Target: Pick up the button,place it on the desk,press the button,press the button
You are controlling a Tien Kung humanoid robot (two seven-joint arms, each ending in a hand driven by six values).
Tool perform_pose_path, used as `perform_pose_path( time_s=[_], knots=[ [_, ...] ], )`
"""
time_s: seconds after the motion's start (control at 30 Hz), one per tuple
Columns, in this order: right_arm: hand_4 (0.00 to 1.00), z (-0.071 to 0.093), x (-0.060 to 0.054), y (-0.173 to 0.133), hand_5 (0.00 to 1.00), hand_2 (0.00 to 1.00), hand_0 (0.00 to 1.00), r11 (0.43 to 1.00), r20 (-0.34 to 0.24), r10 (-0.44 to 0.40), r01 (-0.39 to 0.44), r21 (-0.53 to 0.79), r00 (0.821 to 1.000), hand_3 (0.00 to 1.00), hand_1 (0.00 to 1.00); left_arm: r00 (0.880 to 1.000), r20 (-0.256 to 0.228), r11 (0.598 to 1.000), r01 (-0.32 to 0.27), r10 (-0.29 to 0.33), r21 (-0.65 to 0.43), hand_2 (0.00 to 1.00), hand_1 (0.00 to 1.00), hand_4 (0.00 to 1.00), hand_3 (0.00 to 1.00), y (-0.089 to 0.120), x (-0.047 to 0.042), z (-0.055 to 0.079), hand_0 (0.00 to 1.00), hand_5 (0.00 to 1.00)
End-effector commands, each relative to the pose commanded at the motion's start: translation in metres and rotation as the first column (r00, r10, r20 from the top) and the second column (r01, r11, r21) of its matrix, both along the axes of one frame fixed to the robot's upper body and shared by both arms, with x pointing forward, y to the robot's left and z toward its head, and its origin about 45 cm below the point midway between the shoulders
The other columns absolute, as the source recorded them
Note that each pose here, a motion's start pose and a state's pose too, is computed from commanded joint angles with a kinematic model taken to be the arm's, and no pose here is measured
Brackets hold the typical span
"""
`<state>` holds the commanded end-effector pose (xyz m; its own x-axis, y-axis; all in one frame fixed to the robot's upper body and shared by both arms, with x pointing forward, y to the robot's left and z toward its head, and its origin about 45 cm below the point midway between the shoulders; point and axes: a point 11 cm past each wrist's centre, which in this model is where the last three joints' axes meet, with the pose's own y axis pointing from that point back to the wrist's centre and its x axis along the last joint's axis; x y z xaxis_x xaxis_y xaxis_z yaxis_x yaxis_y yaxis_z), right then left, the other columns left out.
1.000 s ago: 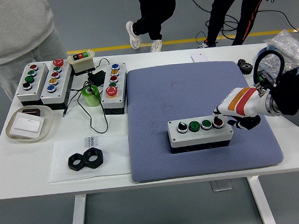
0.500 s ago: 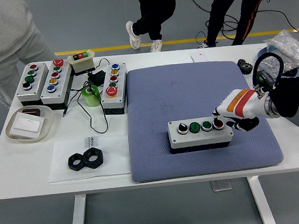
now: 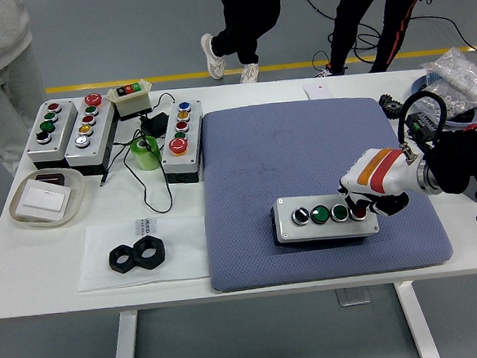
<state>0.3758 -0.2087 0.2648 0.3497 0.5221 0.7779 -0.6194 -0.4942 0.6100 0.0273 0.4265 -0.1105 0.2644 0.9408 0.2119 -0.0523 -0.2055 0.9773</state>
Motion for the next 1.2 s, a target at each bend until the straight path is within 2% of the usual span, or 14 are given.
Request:
perform_pose_path(
  time_s=[0.53, 1.2],
  knots=[
    [0.404, 0.015, 0.004, -0.003, 0.002, 0.104, 0.263, 1.0, 0.032, -0.001, 0.001, -0.003, 0.999, 0.745, 0.087, 1.0, -0.01, 1.0, -0.004, 0.004, 0.001, 0.984, 0.911, 0.604, 0.935, 0.001, -0.0053, 0.0, 0.742, 0.998],
    [0.405, 0.015, 0.003, -0.004, 0.002, 0.104, 0.263, 1.0, 0.031, 0.0, 0.0, -0.001, 1.0, 0.74, 0.087, 1.0, -0.014, 1.0, -0.001, 0.001, -0.004, 0.982, 0.912, 0.607, 0.931, -0.001, -0.0061, -0.001, 0.743, 0.998]
  ],
)
